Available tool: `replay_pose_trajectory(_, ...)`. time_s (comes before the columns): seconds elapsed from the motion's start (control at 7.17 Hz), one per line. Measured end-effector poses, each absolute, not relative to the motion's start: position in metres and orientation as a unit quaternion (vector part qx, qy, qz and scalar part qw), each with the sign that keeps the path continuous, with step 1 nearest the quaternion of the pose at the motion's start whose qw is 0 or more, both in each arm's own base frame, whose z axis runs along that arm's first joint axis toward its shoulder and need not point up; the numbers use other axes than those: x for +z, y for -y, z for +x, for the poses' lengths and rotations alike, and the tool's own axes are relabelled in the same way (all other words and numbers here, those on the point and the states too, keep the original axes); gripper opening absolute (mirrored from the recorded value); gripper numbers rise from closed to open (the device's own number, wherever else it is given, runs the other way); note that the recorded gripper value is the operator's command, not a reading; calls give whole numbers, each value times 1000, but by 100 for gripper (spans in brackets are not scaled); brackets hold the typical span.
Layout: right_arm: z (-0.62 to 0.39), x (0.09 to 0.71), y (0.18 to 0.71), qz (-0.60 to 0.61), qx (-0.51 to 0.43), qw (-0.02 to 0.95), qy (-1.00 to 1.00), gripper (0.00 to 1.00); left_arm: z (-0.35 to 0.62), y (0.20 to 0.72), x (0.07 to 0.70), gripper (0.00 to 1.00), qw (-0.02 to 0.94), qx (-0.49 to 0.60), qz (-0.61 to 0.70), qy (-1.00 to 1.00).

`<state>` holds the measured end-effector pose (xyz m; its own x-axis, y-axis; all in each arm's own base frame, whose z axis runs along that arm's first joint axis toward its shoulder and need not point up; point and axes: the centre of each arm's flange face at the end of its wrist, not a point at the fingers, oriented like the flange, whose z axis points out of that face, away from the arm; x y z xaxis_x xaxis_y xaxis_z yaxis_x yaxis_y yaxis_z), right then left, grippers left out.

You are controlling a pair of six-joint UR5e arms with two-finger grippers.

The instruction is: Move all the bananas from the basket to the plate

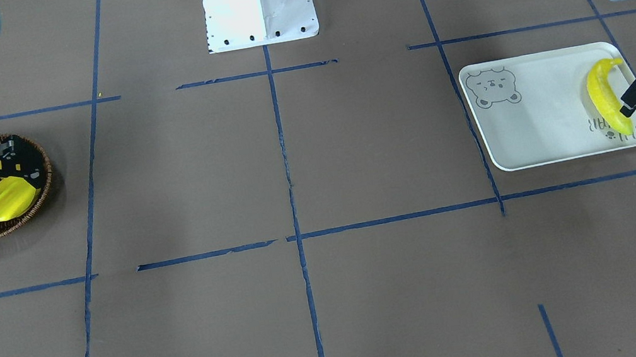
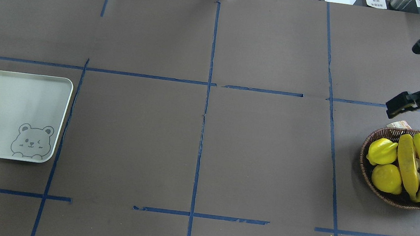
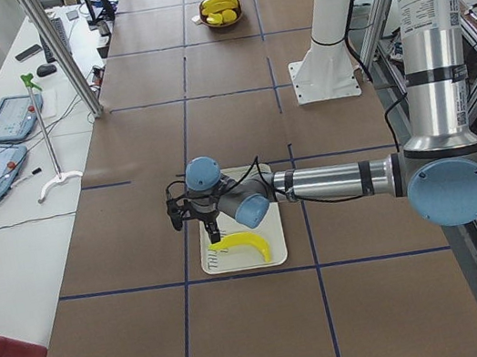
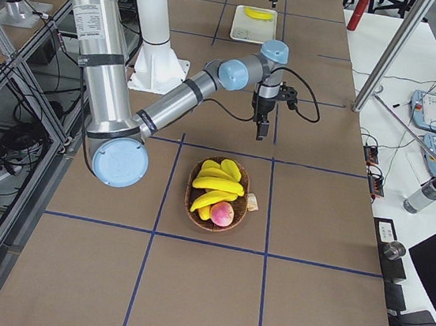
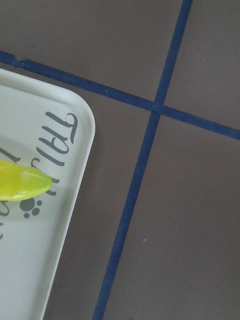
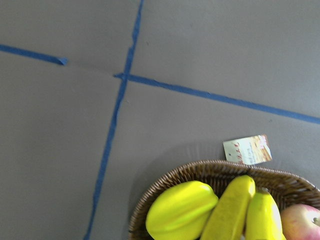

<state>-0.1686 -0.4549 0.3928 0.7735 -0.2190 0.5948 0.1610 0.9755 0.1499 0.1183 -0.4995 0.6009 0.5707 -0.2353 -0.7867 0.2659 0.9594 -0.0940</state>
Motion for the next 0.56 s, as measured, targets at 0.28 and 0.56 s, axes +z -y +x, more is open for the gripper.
replay_pose_trajectory(0.28,-147,451,424,47,-90,946,308,100,120,506,590,100,883,-137,22,-449)
replay_pose_trajectory(0.56,-157,497,420,61,-41,941,330,97,121,507,587,100,881,-134,22,-453)
